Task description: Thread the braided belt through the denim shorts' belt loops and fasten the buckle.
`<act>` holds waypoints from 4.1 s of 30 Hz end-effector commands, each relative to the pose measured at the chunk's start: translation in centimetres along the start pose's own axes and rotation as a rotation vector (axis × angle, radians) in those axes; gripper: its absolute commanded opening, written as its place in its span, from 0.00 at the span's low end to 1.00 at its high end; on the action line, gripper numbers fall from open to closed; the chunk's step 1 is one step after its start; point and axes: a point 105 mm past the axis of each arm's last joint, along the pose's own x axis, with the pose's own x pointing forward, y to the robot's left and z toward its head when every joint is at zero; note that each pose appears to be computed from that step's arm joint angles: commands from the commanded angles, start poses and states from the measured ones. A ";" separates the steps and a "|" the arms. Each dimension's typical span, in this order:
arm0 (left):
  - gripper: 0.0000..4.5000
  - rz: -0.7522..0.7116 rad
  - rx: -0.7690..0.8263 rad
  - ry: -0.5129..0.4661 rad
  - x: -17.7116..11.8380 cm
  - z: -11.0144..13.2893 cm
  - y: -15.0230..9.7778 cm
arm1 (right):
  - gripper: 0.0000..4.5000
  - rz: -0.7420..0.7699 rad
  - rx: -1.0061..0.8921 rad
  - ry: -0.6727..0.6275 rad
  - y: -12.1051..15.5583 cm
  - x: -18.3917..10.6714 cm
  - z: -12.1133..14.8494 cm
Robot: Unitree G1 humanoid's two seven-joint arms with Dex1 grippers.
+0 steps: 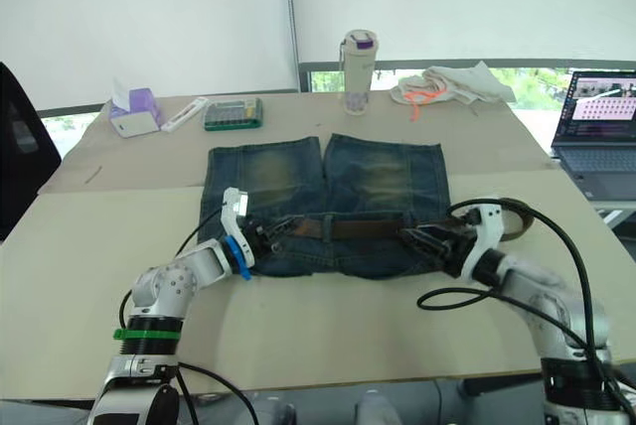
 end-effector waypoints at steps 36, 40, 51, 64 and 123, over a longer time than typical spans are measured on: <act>0.00 -0.023 0.183 -0.079 3.2 2.6 -0.7 | 0.01 -0.706 0.389 0.005 -9.8 -3.2 -4.9; 0.00 -0.005 0.183 -0.080 2.5 2.6 -0.3 | 0.01 -0.746 0.411 0.003 -10.7 -5.0 -5.1; 0.00 0.003 0.160 -0.094 2.0 2.7 -0.2 | 0.01 -0.915 0.380 0.007 -13.8 -11.2 -5.4; 0.00 -0.098 0.088 -0.098 3.4 2.0 -2.8 | 0.31 -0.628 0.203 -0.168 -11.3 -10.1 -0.2; 0.46 -0.135 0.055 -0.048 3.8 0.8 -3.8 | 0.00 0.124 0.684 -0.368 6.3 5.3 1.9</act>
